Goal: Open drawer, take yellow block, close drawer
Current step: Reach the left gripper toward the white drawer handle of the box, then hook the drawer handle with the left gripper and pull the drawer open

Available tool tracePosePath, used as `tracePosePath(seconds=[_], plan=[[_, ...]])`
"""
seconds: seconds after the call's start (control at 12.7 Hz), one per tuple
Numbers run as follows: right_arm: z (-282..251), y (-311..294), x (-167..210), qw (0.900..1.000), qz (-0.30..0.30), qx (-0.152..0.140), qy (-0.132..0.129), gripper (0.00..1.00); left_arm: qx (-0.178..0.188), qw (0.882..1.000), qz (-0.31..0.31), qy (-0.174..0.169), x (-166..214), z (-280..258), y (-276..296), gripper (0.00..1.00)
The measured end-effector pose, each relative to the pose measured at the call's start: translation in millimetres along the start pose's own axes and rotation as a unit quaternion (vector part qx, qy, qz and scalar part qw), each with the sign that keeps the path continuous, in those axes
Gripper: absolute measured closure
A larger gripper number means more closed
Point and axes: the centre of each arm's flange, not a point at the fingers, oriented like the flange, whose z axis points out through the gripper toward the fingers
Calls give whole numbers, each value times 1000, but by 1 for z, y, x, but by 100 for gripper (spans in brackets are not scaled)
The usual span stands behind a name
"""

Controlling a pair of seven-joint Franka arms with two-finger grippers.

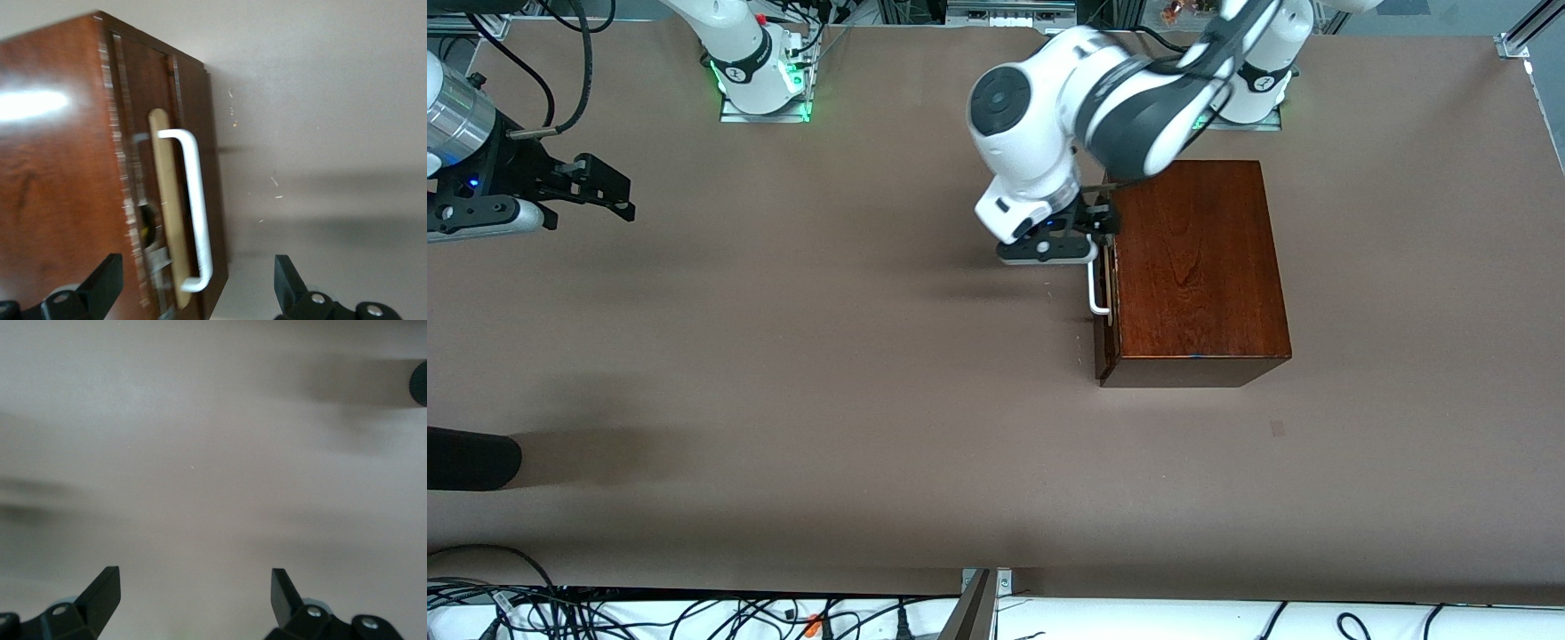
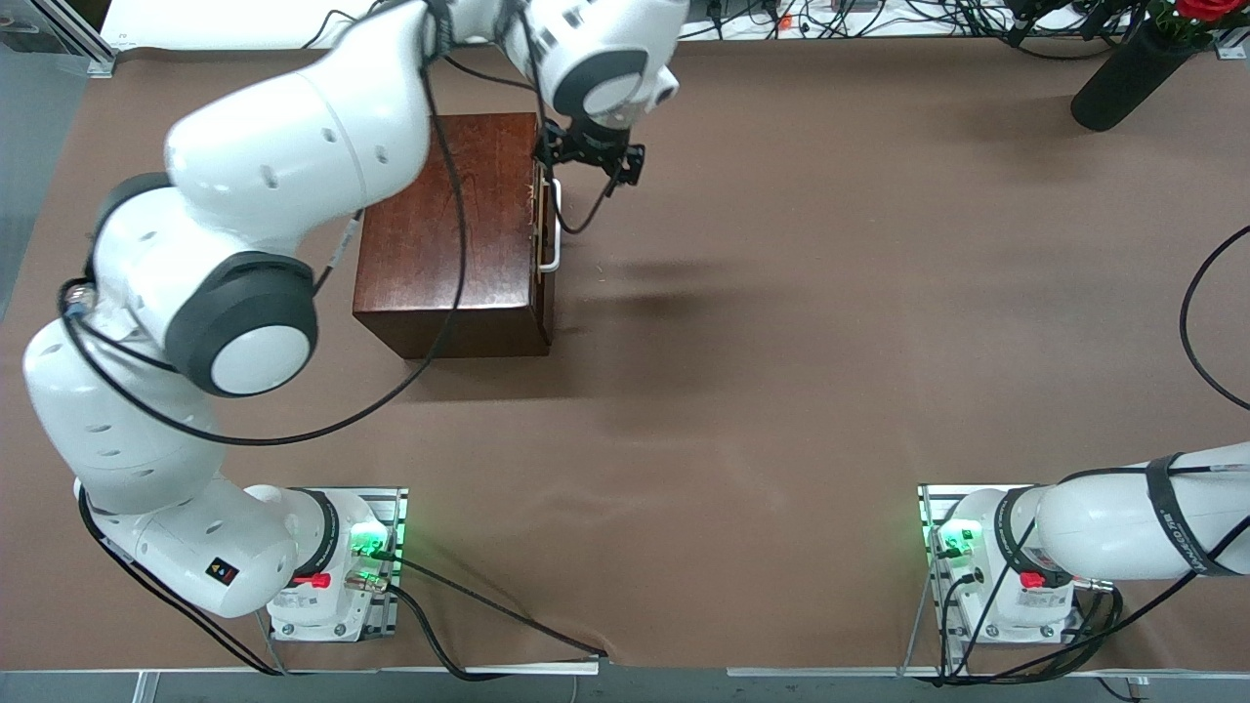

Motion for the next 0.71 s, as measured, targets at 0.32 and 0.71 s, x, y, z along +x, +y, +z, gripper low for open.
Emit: tracePosePath(seconds=[0.32, 0.71], plan=[[0, 0, 0, 1000, 0, 0, 0, 0, 11, 1000, -6, 4, 24, 54, 15, 0], [0, 0, 0, 1000, 0, 0, 0, 0, 34, 999, -5, 2, 29, 81, 20, 0]])
